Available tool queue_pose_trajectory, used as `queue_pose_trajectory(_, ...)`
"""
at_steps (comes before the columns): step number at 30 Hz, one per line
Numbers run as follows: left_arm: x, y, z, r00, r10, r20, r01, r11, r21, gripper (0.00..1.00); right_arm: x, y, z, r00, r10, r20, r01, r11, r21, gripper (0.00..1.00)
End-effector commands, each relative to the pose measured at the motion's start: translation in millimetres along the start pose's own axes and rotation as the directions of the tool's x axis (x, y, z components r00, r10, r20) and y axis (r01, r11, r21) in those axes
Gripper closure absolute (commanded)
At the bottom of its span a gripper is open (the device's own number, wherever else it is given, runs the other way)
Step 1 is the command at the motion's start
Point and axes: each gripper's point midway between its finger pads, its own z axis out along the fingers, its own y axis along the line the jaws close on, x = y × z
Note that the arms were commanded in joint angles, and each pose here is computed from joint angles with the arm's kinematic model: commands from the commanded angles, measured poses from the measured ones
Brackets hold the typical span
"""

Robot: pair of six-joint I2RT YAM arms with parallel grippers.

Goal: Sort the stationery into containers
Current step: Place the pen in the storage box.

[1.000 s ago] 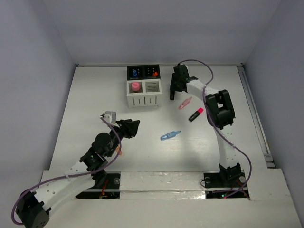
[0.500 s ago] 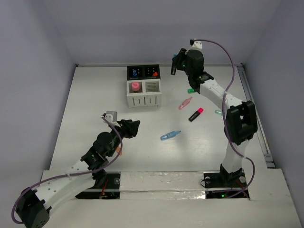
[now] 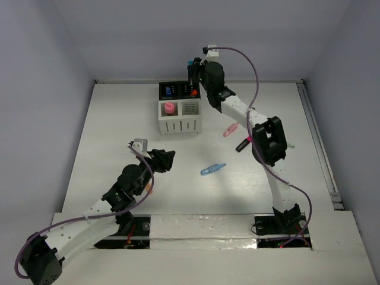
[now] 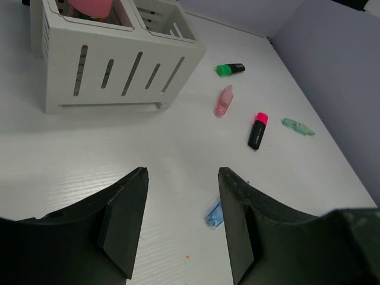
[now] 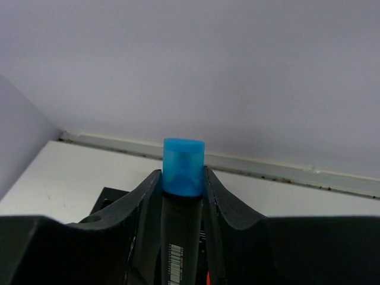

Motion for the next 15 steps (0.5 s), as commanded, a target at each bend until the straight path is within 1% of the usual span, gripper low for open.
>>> queue_pose_trajectory(1,-18,-12,1,0.998,-0.009,0.057,0.007,0.999,0.037,0.53,-45,23,5,0.994,-0.021,0.110,0.026,0.998,-0.051,0.93)
queue_pose_trajectory(6,-18,-10,1,0.998,-0.004,0.058,0.003,1.000,0.026,0.53,-17,19,14,0.992,-0.089,0.092,0.091,0.996,-0.010,0.92)
queue_pose_trajectory(7,-19,-9,0,0.998,-0.005,0.062,0.004,1.000,0.025,0.53,-8,24,16,0.992,-0.095,0.082,0.097,0.995,-0.019,0.92)
queue_pose_trajectory(10,-22,-10,-1,0.997,-0.006,0.071,0.004,1.000,0.027,0.52,2,20,18,0.991,-0.110,0.071,0.111,0.994,-0.007,0.90)
queue_pose_trajectory(15,-21,-9,-1,0.998,-0.001,0.069,0.000,1.000,0.024,0.43,11,17,20,0.992,-0.112,0.062,0.113,0.994,-0.004,0.86)
